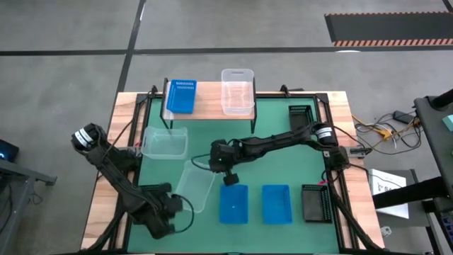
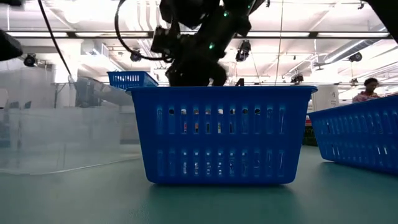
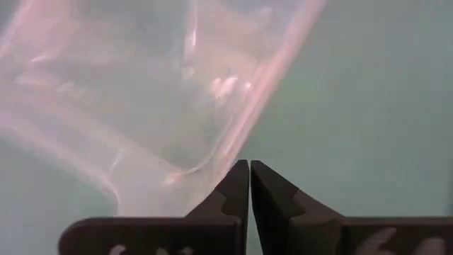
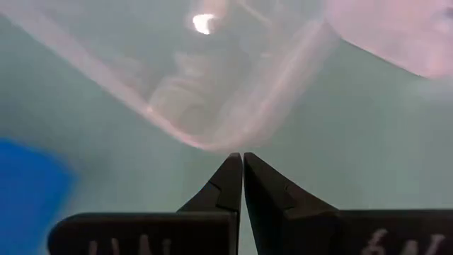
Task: Stack baskets on shelf by color
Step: Stack the bottom transparent bin on the other transparent bin on the shelf
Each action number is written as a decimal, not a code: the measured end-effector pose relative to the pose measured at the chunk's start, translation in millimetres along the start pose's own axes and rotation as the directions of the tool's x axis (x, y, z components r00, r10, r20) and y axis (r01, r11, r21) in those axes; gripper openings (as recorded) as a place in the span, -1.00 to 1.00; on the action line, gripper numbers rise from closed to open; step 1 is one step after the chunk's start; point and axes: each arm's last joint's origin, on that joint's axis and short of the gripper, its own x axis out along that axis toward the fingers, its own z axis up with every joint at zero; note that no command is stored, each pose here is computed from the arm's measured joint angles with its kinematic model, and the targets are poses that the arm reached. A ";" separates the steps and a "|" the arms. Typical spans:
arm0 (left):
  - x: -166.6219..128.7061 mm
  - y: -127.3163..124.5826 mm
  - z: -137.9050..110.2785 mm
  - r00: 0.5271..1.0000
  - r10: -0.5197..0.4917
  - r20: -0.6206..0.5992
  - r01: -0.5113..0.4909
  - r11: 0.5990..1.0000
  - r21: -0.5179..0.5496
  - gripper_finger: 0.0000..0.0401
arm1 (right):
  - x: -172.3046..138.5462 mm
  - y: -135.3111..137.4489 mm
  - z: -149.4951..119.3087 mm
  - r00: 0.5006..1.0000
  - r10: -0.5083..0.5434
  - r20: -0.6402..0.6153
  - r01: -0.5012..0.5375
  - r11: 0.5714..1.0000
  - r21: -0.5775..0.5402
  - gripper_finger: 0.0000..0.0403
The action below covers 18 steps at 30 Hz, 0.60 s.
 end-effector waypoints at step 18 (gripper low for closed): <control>-37.4 -8.9 16.4 0.964 -0.255 0.074 0.261 0.963 -0.074 -1.00 | -49.5 17.9 14.5 0.996 -0.091 -0.004 0.090 0.993 -0.079 -0.96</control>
